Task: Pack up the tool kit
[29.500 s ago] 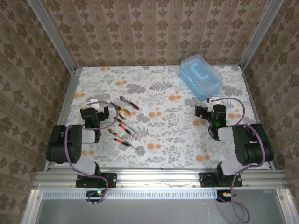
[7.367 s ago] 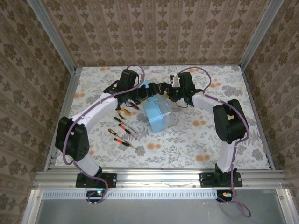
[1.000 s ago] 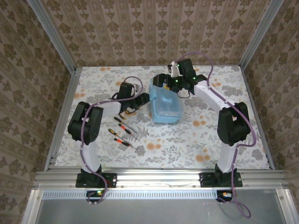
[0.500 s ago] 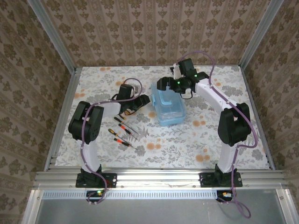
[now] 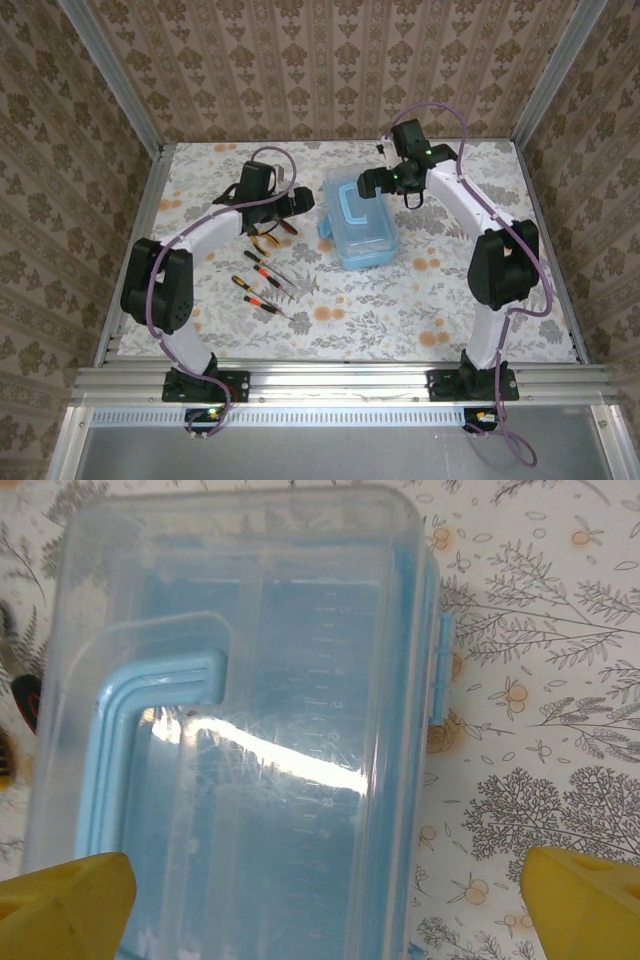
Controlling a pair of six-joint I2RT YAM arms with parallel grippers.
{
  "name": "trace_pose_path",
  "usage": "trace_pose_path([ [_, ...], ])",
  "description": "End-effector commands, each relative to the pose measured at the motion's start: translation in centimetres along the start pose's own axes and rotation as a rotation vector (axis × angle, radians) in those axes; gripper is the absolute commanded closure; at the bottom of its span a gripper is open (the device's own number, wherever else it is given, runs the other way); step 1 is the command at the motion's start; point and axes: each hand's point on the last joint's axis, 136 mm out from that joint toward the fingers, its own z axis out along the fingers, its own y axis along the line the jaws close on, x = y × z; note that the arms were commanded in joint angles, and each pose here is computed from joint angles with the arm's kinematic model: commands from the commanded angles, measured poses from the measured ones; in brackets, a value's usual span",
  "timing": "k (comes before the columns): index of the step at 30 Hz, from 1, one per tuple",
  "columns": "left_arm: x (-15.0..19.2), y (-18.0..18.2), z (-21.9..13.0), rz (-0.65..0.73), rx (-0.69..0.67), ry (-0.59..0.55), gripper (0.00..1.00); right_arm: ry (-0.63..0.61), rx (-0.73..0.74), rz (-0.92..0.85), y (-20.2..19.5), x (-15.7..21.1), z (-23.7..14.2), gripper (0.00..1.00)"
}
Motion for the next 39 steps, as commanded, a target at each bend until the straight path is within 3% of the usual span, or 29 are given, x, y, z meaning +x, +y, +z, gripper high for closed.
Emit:
trace_pose_path([
  [1, 1.6, 0.6, 0.1, 0.037, -0.021, 0.041, 0.00, 0.004, -0.051, -0.057, 1.2, -0.2, 0.6, 0.00],
  [9, 2.8, 0.3, 0.9, 0.027, 0.024, 0.043, 0.00, 0.070, -0.086, -0.085, 2.8, 1.2, 3.5, 0.00],
  [17, 2.8, 0.1, 1.2, 0.026, 0.042, 0.038, 0.00, 0.095, -0.007, -0.059, 1.6, 2.3, 5.0, 0.00],
  [19, 2.8, 0.1, 1.2, 0.024, 0.044, 0.035, 0.00, 0.093, -0.006, -0.053, 1.5, 2.5, 5.1, 0.03],
  [23, 3.0, 0.1, 0.8, 0.026, 0.039, 0.026, 0.00, 0.090, -0.013, -0.038, 1.4, 3.1, 5.0, 0.23],
  [26, 3.1, 0.0, 0.6, 0.027, 0.035, 0.024, 0.00, 0.077, -0.016, -0.021, 1.4, 3.2, 4.5, 0.30],
  [32, 2.9, -0.3, 0.6, 0.031, 0.036, 0.018, 0.00, 0.036, -0.043, 0.029, 1.4, 3.1, 2.9, 0.34],
  [39, 2.7, -2.4, 1.3, 0.065, 0.069, 0.030, 0.00, -0.044, -0.213, 0.157, 1.5, 2.9, 1.1, 0.34],
])
